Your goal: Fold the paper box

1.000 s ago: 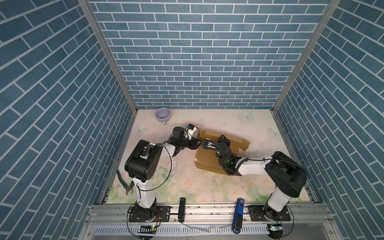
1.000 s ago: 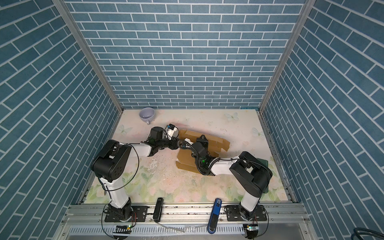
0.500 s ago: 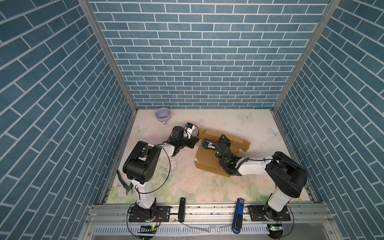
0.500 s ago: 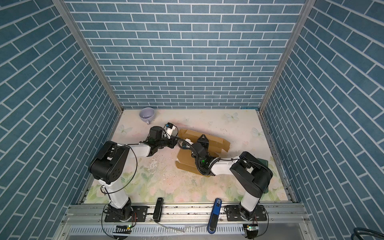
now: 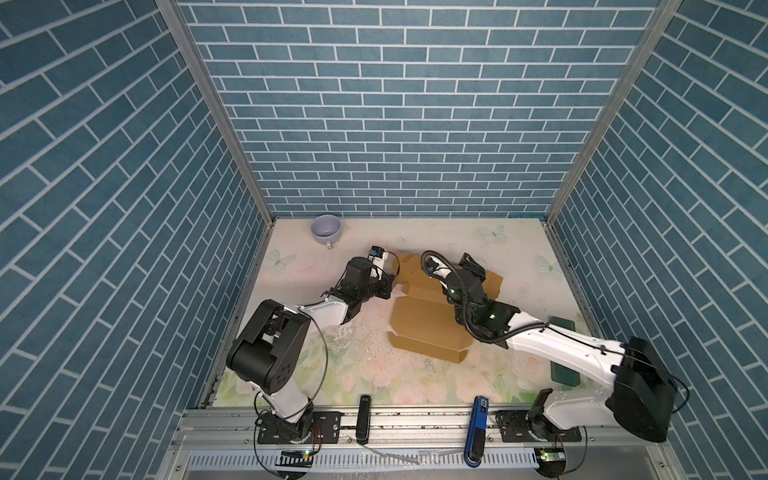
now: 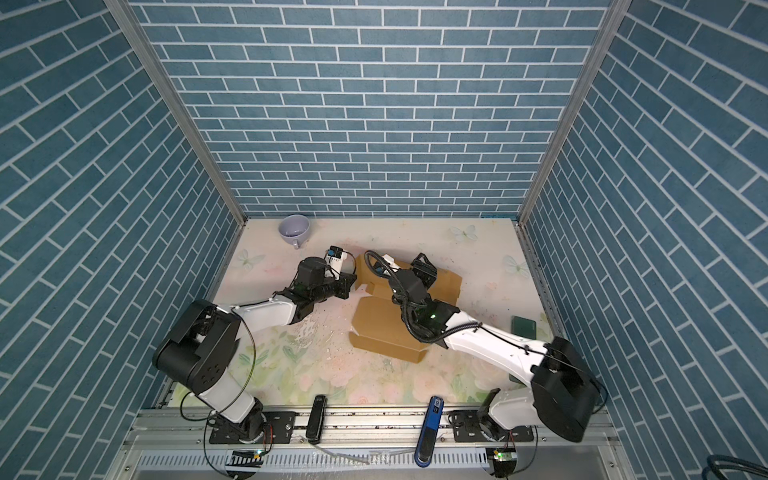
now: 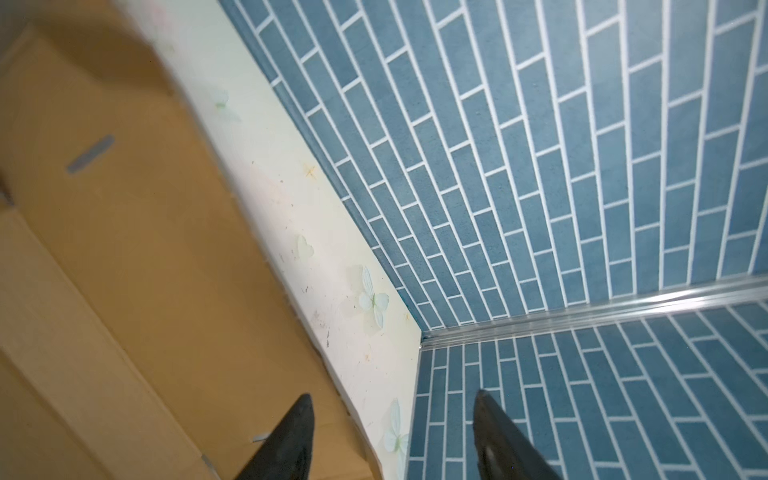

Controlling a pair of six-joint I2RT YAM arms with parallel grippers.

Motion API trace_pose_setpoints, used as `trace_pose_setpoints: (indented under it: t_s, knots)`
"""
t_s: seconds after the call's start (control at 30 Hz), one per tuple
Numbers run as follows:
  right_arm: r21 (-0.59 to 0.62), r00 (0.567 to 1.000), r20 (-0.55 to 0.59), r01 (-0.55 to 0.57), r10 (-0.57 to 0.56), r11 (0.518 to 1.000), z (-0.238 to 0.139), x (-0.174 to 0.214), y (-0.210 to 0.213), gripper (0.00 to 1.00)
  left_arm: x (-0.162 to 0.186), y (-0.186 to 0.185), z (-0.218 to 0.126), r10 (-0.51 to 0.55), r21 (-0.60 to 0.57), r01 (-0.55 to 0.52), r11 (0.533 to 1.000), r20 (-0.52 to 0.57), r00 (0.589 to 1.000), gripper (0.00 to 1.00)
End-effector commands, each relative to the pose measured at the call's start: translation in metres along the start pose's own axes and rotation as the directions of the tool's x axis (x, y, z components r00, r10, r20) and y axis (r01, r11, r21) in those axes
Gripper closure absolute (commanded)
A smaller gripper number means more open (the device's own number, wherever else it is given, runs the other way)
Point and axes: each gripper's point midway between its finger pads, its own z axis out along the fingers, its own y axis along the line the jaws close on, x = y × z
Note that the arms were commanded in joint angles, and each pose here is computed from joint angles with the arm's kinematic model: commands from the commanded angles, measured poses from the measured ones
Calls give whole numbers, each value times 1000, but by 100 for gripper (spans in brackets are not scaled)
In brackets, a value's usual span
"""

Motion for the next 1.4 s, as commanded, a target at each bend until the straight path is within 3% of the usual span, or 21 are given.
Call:
trace_pose_setpoints:
  t_s: [0.0,0.07,0.13,0.27,0.47,0.57,0.6,0.7,0.83,1.37]
  knots:
    - [-68,953,-38,-304,302,950,-24,1,-18,39,8,12,-6,-28,-118,32,993,33,999,93]
    - [-87,882,-65,-471,466,878,-33,-2,-29,39,11,13,-8,-37,-154,45,987,59,998,93]
    - [-113,780,-94,-625,618,772,-39,-9,-34,39,18,16,-11,-43,-191,58,980,84,996,93]
    - [-141,474,-184,-880,861,454,-41,-25,-26,40,21,16,-18,-30,-254,68,965,151,988,93]
    - [-126,1,-219,-992,976,-27,-33,-35,-11,39,28,12,-20,-8,-280,61,958,187,982,93]
    - [-90,-207,-191,-970,960,-227,-27,-20,-1,38,30,8,-18,-10,-274,61,960,184,983,93]
    - [-83,-257,-185,-958,949,-275,-25,-14,2,38,31,7,-17,-8,-273,58,960,178,984,93]
    - [-48,-364,-172,-925,915,-377,-19,3,13,37,33,2,-16,6,-272,41,962,169,986,93]
    - [-56,-457,-153,-881,876,-469,-9,16,20,37,34,0,-19,11,-269,36,962,170,985,93]
    - [-94,-672,-177,-716,719,-692,55,20,23,36,32,-11,-26,88,-273,-37,961,177,980,93]
